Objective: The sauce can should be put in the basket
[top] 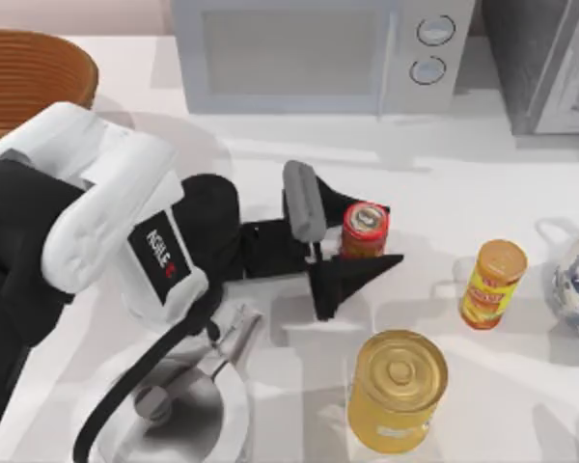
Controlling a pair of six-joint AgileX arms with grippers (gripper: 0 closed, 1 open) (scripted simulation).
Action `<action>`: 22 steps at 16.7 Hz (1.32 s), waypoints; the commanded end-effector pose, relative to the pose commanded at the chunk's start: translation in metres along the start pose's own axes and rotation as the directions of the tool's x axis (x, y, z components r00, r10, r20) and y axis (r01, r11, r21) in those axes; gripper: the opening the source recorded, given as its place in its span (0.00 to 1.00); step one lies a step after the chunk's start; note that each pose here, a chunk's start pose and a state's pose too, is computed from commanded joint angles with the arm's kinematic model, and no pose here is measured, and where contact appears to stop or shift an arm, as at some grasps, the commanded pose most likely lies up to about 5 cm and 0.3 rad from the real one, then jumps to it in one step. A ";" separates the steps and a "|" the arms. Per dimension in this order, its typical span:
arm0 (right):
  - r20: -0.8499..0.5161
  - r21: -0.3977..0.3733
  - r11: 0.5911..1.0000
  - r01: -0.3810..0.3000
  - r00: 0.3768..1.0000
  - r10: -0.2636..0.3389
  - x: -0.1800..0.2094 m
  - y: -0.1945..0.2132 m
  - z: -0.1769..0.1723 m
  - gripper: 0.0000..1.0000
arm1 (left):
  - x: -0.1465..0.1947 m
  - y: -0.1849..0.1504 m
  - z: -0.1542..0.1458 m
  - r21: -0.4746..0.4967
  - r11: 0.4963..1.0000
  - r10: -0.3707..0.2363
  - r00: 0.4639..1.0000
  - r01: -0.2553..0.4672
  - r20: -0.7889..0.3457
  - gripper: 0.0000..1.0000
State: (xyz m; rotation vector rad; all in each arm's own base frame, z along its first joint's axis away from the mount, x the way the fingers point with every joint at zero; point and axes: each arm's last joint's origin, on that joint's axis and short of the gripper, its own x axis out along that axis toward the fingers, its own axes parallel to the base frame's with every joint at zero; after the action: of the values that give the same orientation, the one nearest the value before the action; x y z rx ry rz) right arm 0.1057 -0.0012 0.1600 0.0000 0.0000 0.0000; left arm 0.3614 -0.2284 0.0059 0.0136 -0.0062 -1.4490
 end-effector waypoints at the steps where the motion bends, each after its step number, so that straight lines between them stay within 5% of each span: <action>1: 0.000 0.000 1.000 0.000 1.000 0.000 0.000 0.000 0.000 1.00 | 0.000 0.000 0.000 0.000 1.000 0.000 1.000 0.000 0.000 0.40; 7: 0.000 0.000 1.000 0.000 1.000 0.000 0.000 0.000 0.000 1.00 | 0.000 0.000 0.000 0.000 1.000 0.000 1.000 0.000 0.000 0.00; 17: 0.000 0.000 1.000 0.000 1.000 0.000 0.000 0.000 0.000 1.00 | -0.002 0.005 0.006 0.017 1.000 0.006 1.000 -0.006 0.008 0.00; 22: 0.000 0.000 1.000 0.000 1.000 0.000 0.000 0.000 0.000 1.00 | -0.042 0.058 0.085 0.187 0.979 0.062 0.995 -0.076 0.078 0.00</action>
State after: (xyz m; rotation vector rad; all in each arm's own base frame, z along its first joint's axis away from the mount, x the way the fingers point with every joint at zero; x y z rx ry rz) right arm 0.1057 -0.0012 0.1600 0.0000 0.0000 0.0000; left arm 0.4133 -0.1805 0.0915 0.1166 -0.2023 -1.3746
